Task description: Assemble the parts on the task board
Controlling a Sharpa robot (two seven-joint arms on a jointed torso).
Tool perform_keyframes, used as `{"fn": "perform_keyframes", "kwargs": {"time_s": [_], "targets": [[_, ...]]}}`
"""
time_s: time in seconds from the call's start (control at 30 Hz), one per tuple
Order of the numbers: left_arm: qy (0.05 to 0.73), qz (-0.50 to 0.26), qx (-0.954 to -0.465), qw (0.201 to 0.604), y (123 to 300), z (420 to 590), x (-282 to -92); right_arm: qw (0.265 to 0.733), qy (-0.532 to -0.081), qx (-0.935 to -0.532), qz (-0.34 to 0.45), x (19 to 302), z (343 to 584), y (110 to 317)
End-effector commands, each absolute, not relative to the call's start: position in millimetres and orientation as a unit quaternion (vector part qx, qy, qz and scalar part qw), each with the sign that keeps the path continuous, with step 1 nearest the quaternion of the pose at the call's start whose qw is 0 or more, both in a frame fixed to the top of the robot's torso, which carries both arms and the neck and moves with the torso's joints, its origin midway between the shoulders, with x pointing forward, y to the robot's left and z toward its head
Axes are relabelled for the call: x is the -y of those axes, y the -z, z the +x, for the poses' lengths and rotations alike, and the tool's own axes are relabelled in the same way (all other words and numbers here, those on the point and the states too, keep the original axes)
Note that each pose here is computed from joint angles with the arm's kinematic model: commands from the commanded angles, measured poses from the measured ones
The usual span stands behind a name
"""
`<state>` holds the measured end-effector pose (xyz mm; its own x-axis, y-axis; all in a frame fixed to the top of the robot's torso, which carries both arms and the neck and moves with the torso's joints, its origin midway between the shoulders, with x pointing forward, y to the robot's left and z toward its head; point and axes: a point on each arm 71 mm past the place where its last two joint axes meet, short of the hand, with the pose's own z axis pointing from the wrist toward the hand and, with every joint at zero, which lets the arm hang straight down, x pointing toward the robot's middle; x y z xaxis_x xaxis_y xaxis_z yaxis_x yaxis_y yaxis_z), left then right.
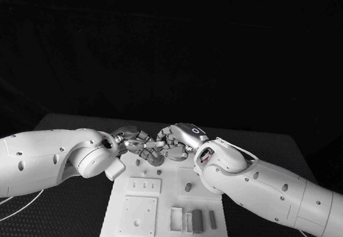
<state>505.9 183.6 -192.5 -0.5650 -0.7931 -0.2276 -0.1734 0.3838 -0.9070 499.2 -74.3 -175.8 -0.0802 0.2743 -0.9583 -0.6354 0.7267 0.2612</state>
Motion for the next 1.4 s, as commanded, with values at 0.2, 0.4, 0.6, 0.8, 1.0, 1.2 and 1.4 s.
{"fn": "perform_keyframes", "kwargs": {"time_s": [0.2,0.4,0.6,0.8,1.0,1.2,1.4], "targets": [[0.461,-0.321,-0.754,0.34,189.4,506.9,-183.3,0.659,-0.341,-0.655,-0.144,73.9,497.5,179.2],[0.459,-0.321,-0.755,0.341,189.6,507.2,-184.0,0.659,-0.341,-0.655,-0.143,73.9,497.4,179.2],[0.455,-0.322,-0.756,0.343,189.9,507.8,-185.7,0.66,-0.34,-0.654,-0.142,74.5,497.7,179.1],[0.455,-0.323,-0.756,0.344,190.0,507.9,-186.2,0.66,-0.339,-0.655,-0.142,74.4,497.8,179.3],[0.455,-0.323,-0.755,0.345,189.8,508.1,-187.0,0.66,-0.338,-0.655,-0.142,75.1,498.2,179.4],[0.46,-0.323,-0.754,0.341,189.6,508.0,-186.9,0.661,-0.336,-0.656,-0.14,76.1,499.1,179.8],[0.46,-0.322,-0.755,0.339,189.7,507.6,-186.5,0.662,-0.334,-0.656,-0.139,77.3,499.9,180.2]]}}
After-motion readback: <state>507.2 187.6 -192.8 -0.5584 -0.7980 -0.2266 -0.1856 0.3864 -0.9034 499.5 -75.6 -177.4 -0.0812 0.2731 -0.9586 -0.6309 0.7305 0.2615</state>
